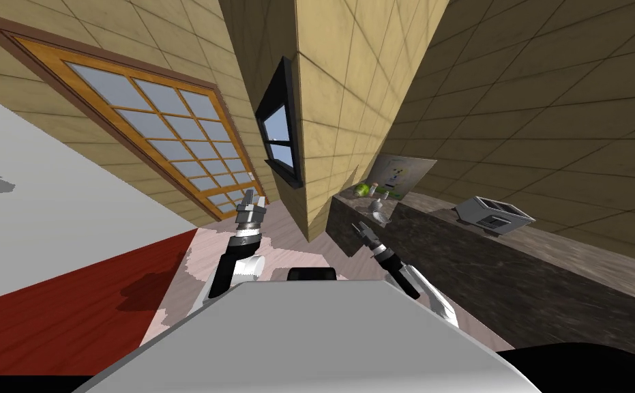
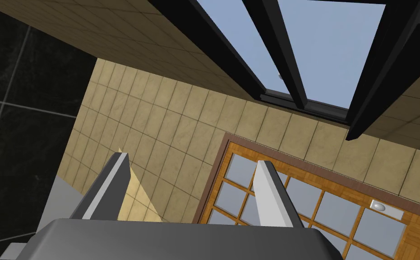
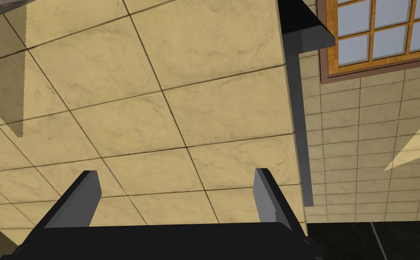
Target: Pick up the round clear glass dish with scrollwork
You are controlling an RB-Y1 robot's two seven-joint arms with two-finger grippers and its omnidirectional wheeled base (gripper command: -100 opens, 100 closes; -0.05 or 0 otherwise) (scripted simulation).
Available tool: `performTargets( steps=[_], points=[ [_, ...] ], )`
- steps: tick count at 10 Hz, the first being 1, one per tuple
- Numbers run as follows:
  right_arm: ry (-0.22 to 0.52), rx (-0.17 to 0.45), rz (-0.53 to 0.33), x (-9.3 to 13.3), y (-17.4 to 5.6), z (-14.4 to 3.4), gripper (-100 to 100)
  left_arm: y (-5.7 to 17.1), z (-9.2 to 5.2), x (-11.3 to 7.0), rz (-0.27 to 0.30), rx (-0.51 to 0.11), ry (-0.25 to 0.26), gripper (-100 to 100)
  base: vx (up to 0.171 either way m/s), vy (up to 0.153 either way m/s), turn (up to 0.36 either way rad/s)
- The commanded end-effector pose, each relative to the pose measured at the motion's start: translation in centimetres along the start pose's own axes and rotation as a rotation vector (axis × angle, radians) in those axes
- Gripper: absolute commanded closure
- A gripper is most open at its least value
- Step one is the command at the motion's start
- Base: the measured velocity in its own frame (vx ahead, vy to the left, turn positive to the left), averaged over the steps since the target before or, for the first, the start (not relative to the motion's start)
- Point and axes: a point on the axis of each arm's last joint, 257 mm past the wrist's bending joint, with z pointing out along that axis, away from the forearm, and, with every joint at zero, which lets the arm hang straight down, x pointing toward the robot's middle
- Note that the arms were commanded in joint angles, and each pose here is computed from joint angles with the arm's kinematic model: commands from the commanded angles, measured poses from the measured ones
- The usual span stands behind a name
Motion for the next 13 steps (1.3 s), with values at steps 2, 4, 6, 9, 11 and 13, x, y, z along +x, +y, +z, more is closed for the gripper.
performTargets(
  steps=[2,4,6,9,11,13],
  points=[
    [0.090,0.020,-0.119,2.1,-2.0,-0.9,-100,0.0,0.0,0.0,0.000,0.000,0.000,0,-0.033,0.096,0.066],
    [0.190,0.037,-0.258,4.0,-4.9,-2.0,-100,0.0,0.0,0.0,0.000,0.000,0.000,0,-0.025,0.104,0.119],
    [0.249,0.046,-0.334,5.1,-6.7,-2.9,-100,0.0,0.0,0.0,0.000,0.000,0.000,0,0.001,0.065,0.019],
    [0.346,0.052,-0.478,6.2,-9.8,-4.2,-100,0.0,0.0,0.0,0.000,0.000,0.000,0,0.022,0.041,0.030],
    [0.440,0.061,-0.615,6.9,-13.1,-5.6,-100,0.0,0.0,0.0,0.000,0.000,0.000,0,0.065,0.049,-0.004],
    [0.492,0.072,-0.679,7.3,-15.2,-6.7,-100,0.0,0.0,0.0,0.000,0.000,0.000,0,0.049,0.013,-0.017]
  ],
)
